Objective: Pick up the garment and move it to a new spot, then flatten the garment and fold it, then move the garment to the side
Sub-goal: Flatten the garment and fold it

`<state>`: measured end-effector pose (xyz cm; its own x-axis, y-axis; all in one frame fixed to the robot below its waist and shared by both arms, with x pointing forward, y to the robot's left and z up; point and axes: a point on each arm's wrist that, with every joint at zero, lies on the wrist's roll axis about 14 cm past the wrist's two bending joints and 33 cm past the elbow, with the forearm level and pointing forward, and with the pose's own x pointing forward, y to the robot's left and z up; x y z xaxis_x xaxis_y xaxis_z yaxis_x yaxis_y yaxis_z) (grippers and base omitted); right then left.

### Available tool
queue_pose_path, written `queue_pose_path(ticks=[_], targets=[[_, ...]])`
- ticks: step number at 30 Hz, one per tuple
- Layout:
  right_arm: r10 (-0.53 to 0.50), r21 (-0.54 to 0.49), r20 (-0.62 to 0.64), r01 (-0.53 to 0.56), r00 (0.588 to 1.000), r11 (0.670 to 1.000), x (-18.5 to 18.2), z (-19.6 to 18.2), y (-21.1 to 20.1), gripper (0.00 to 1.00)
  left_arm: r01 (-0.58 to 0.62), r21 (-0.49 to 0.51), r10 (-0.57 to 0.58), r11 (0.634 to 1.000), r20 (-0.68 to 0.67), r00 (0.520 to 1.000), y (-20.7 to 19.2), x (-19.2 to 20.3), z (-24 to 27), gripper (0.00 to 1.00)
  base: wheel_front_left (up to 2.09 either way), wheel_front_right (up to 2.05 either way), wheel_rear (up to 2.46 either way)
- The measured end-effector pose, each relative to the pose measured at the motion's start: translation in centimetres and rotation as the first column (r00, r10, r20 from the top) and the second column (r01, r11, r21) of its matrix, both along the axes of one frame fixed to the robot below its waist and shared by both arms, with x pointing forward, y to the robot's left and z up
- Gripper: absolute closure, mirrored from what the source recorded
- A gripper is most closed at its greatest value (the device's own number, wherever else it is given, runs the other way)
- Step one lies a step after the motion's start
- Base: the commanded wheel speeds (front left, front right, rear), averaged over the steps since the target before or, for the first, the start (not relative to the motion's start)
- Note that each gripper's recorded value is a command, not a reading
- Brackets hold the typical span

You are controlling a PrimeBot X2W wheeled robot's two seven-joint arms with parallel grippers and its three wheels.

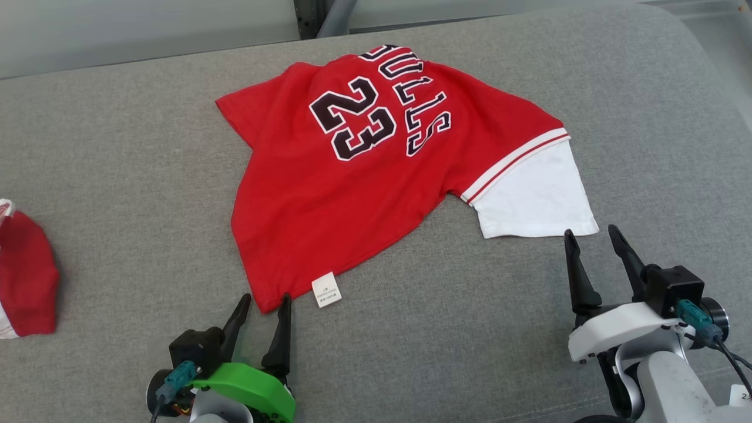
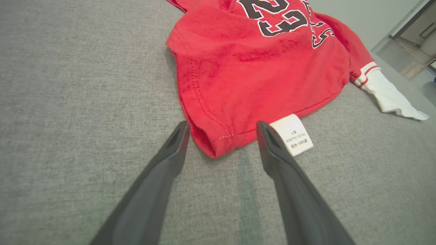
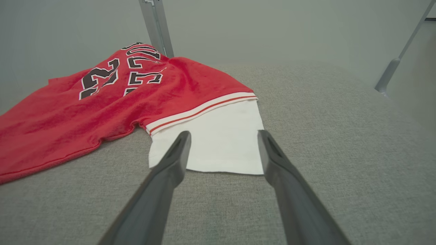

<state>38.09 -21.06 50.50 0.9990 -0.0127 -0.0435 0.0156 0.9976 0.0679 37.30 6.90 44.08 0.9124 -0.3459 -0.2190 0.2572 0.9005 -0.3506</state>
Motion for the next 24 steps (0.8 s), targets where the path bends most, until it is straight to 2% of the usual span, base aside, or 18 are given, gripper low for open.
queue_pose_path(ticks=[5, 7, 8, 10, 11, 17, 24], targets=[[-0.020, -0.005, -0.025, 0.019, 1.000, 1.000, 0.3, -0.9, -0.7, 0.00, 0.033, 0.000, -0.033, 0.999, -0.032, 0.999, -1.0, 0.2, -1.2, 0.00, 0.00, 0.00, 0.00], [-0.020, -0.006, -0.023, 0.020, 1.000, 1.000, 0.6, -0.9, -0.8, 0.00, 0.034, -0.002, -0.034, 0.999, -0.035, 0.999, -1.0, 0.3, -1.4, 0.07, 0.00, 0.00, 0.00], [-0.019, -0.005, -0.025, 0.019, 1.000, 1.000, 0.7, -0.9, -0.7, 0.00, 0.034, -0.003, -0.034, 0.999, -0.034, 0.999, -1.0, 0.4, -1.3, 0.15, 0.00, 0.00, 0.00], [-0.016, -0.004, -0.029, 0.016, 0.999, 1.000, 0.8, -1.1, -0.6, 0.00, 0.036, -0.006, -0.036, 0.999, -0.033, 0.999, -1.1, 0.5, -1.3, 0.53, 0.00, 0.00, 0.00], [-0.015, -0.004, -0.030, 0.015, 0.999, 1.000, 0.9, -1.2, -0.6, 0.00, 0.039, -0.007, -0.039, 0.999, -0.029, 0.999, -1.2, 0.6, -1.2, 1.00, 0.00, 0.00, 0.00], [-0.018, 0.006, -0.036, 0.019, 0.999, 1.000, 1.5, -1.5, -0.5, 0.00, 0.039, 0.005, -0.039, 0.999, -0.024, 0.999, -1.0, 0.9, -1.3, 1.00, 0.00, 0.00, 0.00], [-0.046, 0.024, -0.072, 0.048, 0.996, 0.999, 2.0, -2.8, -1.2, 0.00, -0.051, 0.083, 0.048, 0.995, 0.038, 0.998, 2.6, 2.3, -0.3, 1.00, 0.00, 0.00, 0.00]])
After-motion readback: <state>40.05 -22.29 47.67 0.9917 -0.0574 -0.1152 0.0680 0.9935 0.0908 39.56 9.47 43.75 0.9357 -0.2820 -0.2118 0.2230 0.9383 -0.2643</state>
